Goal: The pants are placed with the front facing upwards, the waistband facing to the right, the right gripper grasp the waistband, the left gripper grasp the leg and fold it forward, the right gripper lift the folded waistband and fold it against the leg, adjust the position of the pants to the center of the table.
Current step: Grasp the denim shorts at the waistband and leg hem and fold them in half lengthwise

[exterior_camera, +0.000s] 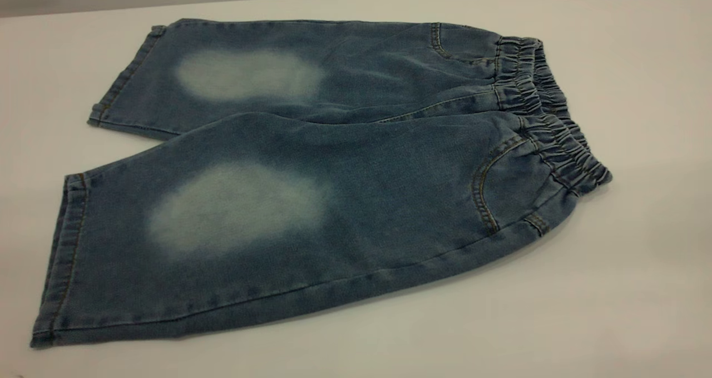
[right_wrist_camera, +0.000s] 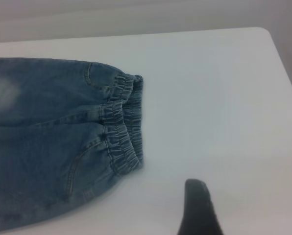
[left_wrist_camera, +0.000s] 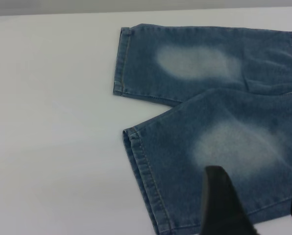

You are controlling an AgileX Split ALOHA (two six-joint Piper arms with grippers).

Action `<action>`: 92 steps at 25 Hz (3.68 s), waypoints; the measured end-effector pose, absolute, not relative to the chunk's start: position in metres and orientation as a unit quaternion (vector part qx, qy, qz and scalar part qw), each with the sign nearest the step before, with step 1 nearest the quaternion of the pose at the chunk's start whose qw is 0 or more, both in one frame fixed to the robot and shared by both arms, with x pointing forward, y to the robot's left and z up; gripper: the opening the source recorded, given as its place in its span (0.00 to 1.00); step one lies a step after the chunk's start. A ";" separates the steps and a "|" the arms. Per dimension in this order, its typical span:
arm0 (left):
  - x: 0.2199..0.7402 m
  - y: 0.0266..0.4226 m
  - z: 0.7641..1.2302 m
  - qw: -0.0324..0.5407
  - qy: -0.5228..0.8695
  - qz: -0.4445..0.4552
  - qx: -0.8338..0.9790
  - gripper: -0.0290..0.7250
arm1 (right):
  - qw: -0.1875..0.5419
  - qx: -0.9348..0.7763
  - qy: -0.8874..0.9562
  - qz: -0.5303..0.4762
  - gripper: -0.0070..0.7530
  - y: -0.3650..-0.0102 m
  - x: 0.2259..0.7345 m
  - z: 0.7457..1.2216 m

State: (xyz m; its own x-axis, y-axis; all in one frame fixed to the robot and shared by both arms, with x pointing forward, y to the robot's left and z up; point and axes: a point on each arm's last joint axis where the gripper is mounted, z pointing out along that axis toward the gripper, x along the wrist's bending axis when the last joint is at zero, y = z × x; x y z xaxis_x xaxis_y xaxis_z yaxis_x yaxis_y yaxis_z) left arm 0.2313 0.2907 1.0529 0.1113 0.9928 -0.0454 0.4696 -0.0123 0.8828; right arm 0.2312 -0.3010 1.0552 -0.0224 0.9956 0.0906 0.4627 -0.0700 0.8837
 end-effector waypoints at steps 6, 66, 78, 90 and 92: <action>0.231 0.291 1.053 0.397 0.579 0.329 0.631 0.47 | 0.335 0.614 0.594 0.398 0.53 -0.301 0.231 1.055; 0.553 0.296 1.102 0.353 0.630 0.304 0.621 0.47 | 0.192 0.686 0.616 0.336 0.53 -0.270 0.465 1.095; 0.557 0.296 1.098 0.346 0.616 0.313 0.634 0.47 | 0.075 0.710 0.647 0.269 0.53 -0.258 0.519 1.018; 0.556 0.296 1.096 0.336 0.609 0.313 0.647 0.47 | -0.083 0.720 0.604 0.333 0.53 -0.301 0.538 0.976; 0.556 0.296 1.096 0.334 0.610 0.310 0.648 0.47 | -0.096 0.726 0.586 0.346 0.53 -0.311 0.539 0.966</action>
